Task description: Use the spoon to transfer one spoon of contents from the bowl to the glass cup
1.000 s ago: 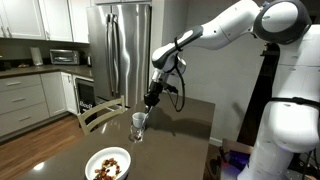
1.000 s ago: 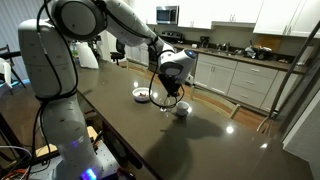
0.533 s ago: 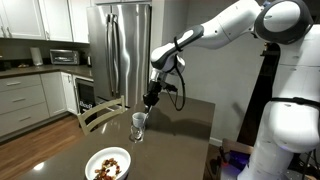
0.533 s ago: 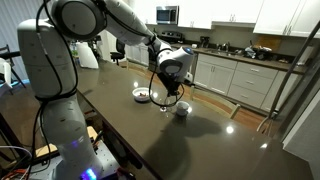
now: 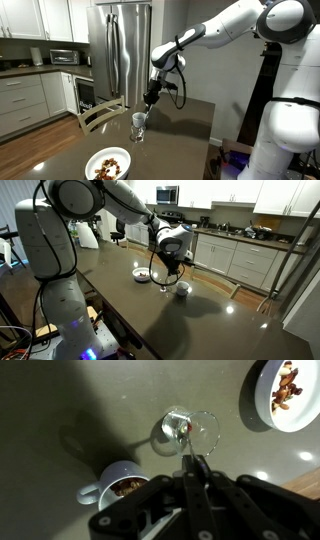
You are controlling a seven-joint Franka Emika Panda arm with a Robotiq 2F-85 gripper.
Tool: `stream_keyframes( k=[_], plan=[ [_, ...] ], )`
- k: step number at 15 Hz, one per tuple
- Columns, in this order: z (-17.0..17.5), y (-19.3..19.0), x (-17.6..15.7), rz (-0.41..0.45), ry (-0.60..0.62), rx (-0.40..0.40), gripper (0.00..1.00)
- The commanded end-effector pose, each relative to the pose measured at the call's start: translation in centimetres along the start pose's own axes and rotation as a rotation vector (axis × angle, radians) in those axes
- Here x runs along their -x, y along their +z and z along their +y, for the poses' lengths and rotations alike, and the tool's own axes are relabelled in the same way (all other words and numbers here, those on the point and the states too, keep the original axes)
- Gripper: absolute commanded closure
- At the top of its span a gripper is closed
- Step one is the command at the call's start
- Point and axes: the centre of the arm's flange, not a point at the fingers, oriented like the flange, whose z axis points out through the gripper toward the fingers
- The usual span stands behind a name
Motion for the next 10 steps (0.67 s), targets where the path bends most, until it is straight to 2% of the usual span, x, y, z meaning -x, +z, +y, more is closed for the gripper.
stream_keyframes(
  k=[1, 10],
  plan=[
    [-0.64, -0.73, 0.14, 0.019, 0.009, 0.028, 0.96],
    [-0.54, 0.26, -0.09, 0.001, 0.009, 0.020, 0.96]
  ],
)
